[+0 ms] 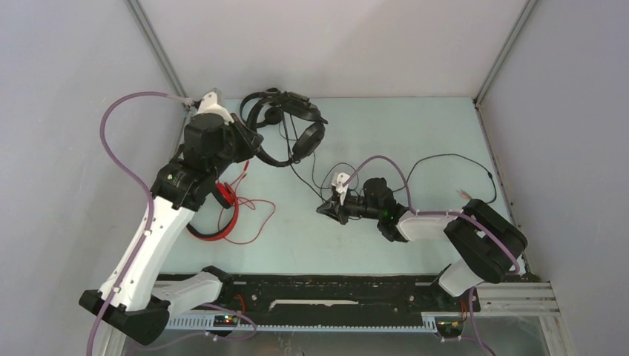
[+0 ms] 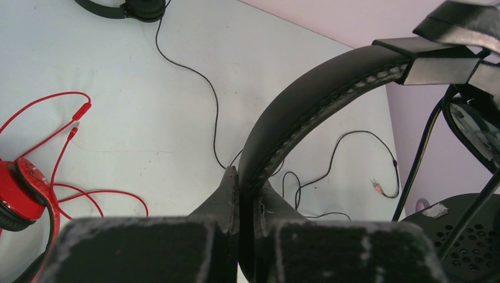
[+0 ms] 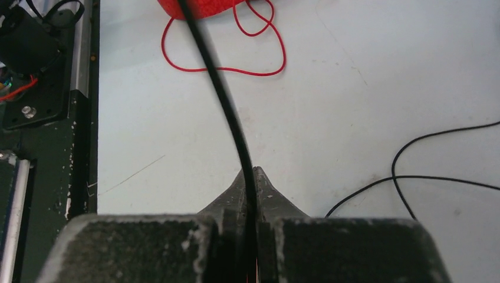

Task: Wrap the headphones
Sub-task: Wrap the headphones cable around the headphones.

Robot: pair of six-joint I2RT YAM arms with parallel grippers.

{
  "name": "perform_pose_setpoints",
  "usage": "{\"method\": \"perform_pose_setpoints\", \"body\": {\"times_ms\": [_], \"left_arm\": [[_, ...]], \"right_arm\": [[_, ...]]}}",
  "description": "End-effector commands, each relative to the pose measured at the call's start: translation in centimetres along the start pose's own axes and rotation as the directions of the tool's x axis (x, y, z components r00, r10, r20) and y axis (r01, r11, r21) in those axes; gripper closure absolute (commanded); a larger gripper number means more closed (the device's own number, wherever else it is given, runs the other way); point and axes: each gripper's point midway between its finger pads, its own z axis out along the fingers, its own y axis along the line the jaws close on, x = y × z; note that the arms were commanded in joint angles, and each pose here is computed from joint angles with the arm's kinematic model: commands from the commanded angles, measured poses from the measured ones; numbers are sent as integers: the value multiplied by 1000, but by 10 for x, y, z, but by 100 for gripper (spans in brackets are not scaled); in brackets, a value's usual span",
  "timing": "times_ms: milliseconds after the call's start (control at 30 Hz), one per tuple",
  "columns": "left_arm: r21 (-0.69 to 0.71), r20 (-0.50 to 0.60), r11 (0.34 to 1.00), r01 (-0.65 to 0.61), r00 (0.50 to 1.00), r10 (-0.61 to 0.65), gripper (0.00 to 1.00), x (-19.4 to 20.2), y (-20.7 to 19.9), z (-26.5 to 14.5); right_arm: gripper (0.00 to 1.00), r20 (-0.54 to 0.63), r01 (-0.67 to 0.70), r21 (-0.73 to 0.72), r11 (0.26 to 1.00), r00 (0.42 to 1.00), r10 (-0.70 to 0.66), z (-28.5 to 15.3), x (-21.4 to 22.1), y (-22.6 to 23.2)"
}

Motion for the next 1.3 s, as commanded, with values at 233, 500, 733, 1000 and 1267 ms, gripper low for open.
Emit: {"method": "perform_pose_setpoints", "body": {"times_ms": [233, 500, 733, 1000, 1267], "left_arm": [[175, 22, 965, -195, 981, 194, 100, -27, -23, -40], [477, 5, 808, -345, 921, 390, 100, 7, -58, -53], [556, 97, 667, -496, 836, 541, 100, 40, -48, -39], [466, 254, 354, -811, 506, 825, 100, 73, -10, -27], [333, 204, 216, -918, 294, 934, 100, 68, 19, -1]], "right_arm": [[100, 138, -151, 72, 986, 980, 140, -22, -35, -39], [100, 143, -391, 136, 910, 917, 373, -39, -52, -77], [100, 54, -579, 29, 815, 815, 577, -46, -86, -65], [100, -44, -693, -95, 714, 720, 693, -67, -122, -39], [98, -80, -747, -232, 623, 653, 753, -74, -154, -16]]}}
